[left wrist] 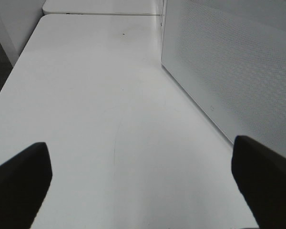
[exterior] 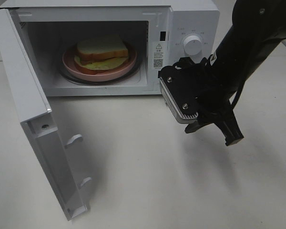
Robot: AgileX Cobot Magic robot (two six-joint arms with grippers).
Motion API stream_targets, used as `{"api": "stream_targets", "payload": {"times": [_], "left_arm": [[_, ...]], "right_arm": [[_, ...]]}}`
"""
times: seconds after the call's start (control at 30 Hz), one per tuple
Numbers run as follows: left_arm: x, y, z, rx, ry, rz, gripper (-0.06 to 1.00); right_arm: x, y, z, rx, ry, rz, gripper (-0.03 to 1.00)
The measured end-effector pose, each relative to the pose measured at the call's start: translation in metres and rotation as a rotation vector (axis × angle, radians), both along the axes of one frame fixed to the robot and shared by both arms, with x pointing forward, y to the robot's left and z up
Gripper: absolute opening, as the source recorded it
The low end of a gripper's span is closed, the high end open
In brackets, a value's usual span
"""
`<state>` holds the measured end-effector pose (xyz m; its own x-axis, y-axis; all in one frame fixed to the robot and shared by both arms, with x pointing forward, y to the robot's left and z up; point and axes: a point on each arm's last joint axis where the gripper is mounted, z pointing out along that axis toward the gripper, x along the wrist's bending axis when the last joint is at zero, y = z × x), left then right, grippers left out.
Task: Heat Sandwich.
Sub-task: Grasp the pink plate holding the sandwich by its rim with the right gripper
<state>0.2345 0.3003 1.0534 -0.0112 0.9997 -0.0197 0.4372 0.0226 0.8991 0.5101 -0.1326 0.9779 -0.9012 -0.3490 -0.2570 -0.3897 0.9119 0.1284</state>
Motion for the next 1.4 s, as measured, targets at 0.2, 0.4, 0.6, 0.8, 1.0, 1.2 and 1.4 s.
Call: {"api": "stream_targets", "payload": {"times": [0.2, 0.4, 0.6, 0.8, 1.0, 1.2, 1.4], "left_arm": [[0.000, 0.000, 0.000, 0.000, 0.000, 0.000, 0.96], [0.000, 0.000, 0.000, 0.000, 0.000, 0.000, 0.96], [0.000, 0.000, 0.000, 0.000, 0.000, 0.000, 0.96], [0.000, 0.000, 0.000, 0.000, 0.000, 0.000, 0.96], [0.000, 0.000, 0.000, 0.000, 0.000, 0.000, 0.96], [0.000, 0.000, 0.000, 0.000, 0.000, 0.000, 0.96], [0.000, 0.000, 0.000, 0.000, 0.000, 0.000, 0.96]], "right_arm": [[0.001, 0.000, 0.000, 0.017, 0.008, -0.068, 0.65], [0.002, 0.001, 0.001, 0.041, 0.010, -0.161, 0.85], [0.005, -0.002, 0.001, 0.021, -0.015, -0.191, 0.87], [0.014, 0.005, 0.015, 0.002, -0.118, -0.175, 0.86], [0.021, 0.021, 0.029, 0.031, -0.206, -0.168, 0.86], [0.032, 0.034, 0.027, 0.036, -0.226, -0.156, 0.85], [0.042, 0.051, 0.024, 0.052, -0.243, -0.135, 0.85]]}}
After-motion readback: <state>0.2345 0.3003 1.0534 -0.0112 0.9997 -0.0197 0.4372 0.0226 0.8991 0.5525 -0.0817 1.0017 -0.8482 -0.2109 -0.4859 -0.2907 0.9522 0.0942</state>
